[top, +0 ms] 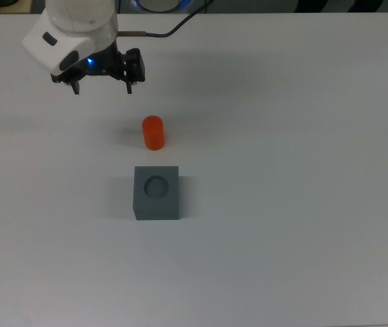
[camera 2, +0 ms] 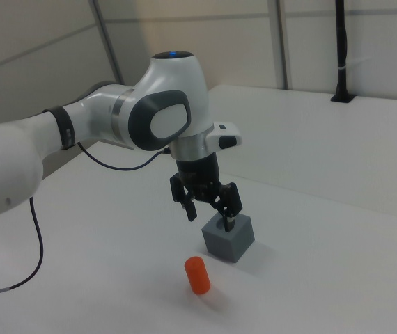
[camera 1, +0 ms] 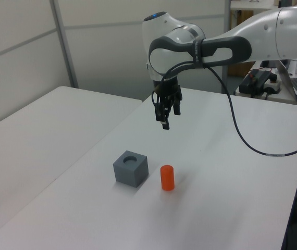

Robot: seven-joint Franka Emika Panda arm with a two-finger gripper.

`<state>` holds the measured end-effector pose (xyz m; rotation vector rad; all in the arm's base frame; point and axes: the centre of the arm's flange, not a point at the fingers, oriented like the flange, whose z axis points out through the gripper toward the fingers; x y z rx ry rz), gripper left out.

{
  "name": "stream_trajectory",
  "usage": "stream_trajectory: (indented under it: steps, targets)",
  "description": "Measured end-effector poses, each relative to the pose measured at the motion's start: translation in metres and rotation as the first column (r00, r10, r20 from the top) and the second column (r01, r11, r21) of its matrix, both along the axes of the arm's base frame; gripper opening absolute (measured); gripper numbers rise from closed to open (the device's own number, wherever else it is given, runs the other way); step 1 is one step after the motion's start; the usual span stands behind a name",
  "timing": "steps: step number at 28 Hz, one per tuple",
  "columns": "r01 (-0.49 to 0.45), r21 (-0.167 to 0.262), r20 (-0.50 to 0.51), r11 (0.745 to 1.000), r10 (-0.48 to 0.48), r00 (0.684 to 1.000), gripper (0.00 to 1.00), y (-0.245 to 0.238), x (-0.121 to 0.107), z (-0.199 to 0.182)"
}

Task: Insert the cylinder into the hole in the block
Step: 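Lower the open gripper onto the orange cylinder and close it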

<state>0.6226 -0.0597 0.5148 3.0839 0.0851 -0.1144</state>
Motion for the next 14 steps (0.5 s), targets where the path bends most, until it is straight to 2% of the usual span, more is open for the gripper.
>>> stream_trajectory:
  steps: [4, 8, 14]
  targets:
    - [-0.018, 0.003, 0.001, 1.000, 0.018, 1.000, 1.00, 0.000, -0.005, -0.001]
    - [-0.081, 0.009, 0.022, 0.997, 0.081, 0.996, 1.00, 0.003, -0.015, -0.016]
    - [-0.121, 0.014, 0.047, 0.993, 0.120, 0.992, 1.00, 0.010, -0.031, -0.039]
